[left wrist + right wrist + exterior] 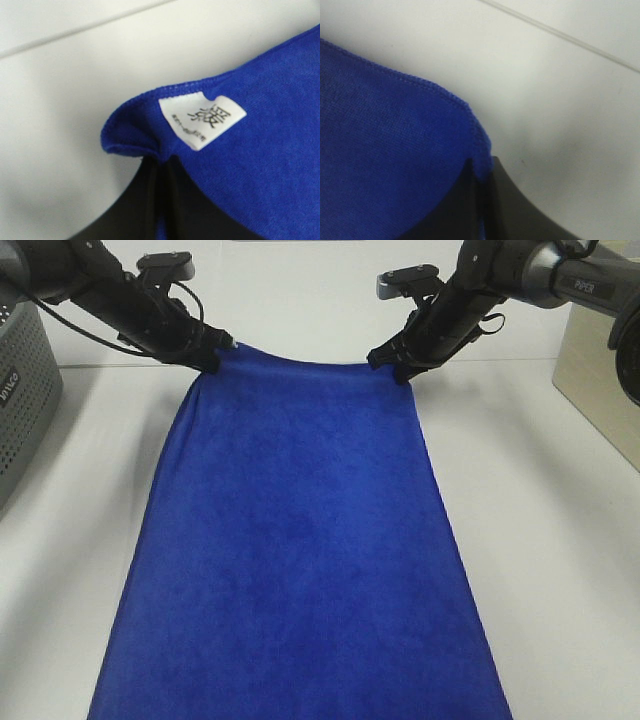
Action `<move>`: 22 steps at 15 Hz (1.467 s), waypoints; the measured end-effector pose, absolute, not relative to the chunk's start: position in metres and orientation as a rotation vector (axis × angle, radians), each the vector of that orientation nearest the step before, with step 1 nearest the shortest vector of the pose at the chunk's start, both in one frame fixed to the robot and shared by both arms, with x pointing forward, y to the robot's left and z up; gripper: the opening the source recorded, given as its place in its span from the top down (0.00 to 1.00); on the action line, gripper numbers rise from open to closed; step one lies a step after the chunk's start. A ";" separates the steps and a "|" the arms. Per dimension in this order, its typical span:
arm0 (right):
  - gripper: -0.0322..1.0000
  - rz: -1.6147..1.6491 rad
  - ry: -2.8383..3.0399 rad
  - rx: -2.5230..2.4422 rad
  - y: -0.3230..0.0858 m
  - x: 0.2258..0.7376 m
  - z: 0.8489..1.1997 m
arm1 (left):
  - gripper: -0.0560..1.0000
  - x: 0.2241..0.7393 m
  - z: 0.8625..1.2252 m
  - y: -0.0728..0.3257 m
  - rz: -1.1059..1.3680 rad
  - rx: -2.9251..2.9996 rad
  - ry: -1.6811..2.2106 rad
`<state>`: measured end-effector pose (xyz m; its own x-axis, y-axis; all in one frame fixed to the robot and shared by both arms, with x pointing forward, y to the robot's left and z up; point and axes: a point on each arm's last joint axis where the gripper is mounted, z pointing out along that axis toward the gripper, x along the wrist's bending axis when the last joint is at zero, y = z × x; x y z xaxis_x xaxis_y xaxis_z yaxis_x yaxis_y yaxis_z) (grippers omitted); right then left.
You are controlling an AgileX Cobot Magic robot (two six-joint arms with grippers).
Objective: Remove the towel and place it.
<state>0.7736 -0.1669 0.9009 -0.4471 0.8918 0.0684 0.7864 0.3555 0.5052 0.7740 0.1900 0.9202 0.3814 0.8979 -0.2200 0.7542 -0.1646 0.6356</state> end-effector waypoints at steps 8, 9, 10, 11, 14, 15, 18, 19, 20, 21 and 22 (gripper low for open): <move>0.95 0.816 2.212 1.415 -0.168 0.791 0.900 | 0.93 0.795 0.910 0.195 0.537 1.903 1.320; 0.95 0.816 2.209 1.407 -0.168 0.792 0.898 | 0.93 0.797 0.906 0.195 0.561 1.890 1.323; 0.95 0.813 2.207 1.399 -0.168 0.793 0.893 | 0.93 0.799 0.901 0.195 0.580 1.879 1.325; 0.95 0.811 2.208 1.391 -0.168 0.793 0.890 | 0.93 0.800 0.897 0.195 0.602 1.868 1.326; 0.95 0.833 2.169 1.367 -0.168 0.797 0.890 | 0.93 0.804 0.894 0.192 0.680 1.872 1.277; 0.95 0.840 2.156 1.359 -0.169 0.798 0.891 | 0.93 0.805 0.895 0.191 0.715 1.873 1.254; 0.95 0.824 2.157 1.346 -0.169 0.798 0.886 | 0.93 0.806 0.897 0.184 0.770 1.880 1.205; 0.95 0.818 2.161 1.352 -0.171 0.799 0.881 | 0.93 0.806 0.897 0.184 0.779 1.885 1.196; 0.95 0.810 2.168 1.358 -0.171 0.799 0.875 | 0.93 0.806 0.897 0.184 0.785 1.893 1.187; 0.95 0.808 2.171 1.359 -0.171 0.798 0.873 | 0.93 0.806 0.897 0.184 0.785 1.893 1.186; 0.95 0.806 2.172 1.361 -0.171 0.798 0.872 | 0.93 0.806 0.896 0.184 0.789 1.895 1.184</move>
